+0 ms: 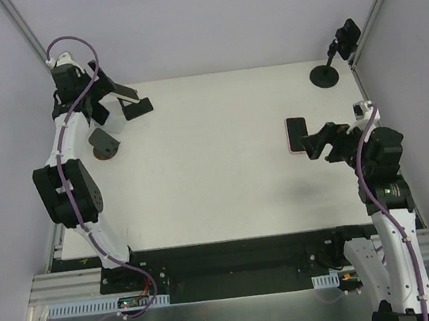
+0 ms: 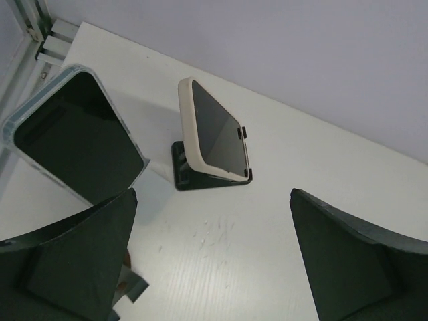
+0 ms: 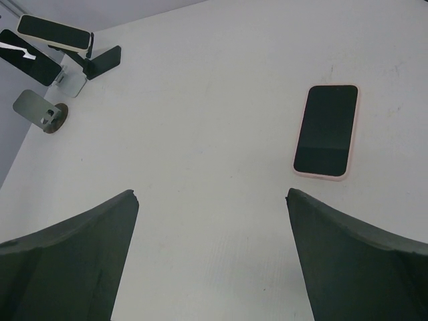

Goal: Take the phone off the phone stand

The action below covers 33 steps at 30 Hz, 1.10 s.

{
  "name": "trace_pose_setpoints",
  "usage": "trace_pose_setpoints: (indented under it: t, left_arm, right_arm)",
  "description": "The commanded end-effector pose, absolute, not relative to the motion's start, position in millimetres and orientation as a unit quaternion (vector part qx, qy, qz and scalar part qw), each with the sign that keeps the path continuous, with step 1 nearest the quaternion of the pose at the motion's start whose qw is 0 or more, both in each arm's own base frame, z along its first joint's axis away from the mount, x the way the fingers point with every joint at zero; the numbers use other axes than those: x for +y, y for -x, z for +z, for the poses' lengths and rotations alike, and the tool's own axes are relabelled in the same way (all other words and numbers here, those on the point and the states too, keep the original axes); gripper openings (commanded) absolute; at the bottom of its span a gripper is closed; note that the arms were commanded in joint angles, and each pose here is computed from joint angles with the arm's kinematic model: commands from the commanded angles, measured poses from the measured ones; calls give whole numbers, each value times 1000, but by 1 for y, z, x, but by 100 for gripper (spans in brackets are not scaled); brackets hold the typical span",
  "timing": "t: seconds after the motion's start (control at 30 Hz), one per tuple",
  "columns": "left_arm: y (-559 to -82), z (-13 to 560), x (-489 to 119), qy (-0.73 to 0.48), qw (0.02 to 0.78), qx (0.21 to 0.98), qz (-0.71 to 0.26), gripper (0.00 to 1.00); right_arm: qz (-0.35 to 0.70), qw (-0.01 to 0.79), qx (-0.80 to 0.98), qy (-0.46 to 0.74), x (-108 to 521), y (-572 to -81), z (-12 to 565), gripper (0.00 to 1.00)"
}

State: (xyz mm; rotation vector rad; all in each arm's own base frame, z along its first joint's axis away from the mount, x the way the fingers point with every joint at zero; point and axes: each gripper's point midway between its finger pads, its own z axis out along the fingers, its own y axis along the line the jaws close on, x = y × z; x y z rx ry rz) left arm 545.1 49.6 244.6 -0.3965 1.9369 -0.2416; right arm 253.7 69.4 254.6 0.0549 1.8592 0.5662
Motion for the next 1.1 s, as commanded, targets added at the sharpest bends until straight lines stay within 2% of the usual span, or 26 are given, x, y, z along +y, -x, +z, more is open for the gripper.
trace_pose_setpoints:
  t: [0.0,0.2,0.43,0.7,1.0,1.07]
  left_arm:
    - [-577,258,58,244,572,773,-128,95]
    - [-597,240,64,288,578,752,-132,89]
    - [-610,230,57,285,602,730,-151,76]
    - [-614,212,52,314,600,727,-119,66]
    - [-617,191,53,338,586,730,-93,66]
    - [-619,189,52,336,585,732,-94,60]
  right_arm:
    - [229,565,791,-40,65,-245,257,96]
    - [221,560,797,-53,61,-237,252,96]
    - [218,552,802,-63,59,-235,246,96]
    - [216,550,804,-66,58,-235,246,96]
    - [210,549,806,-66,57,-233,246,96]
    - [209,549,807,-67,56,-232,245,96]
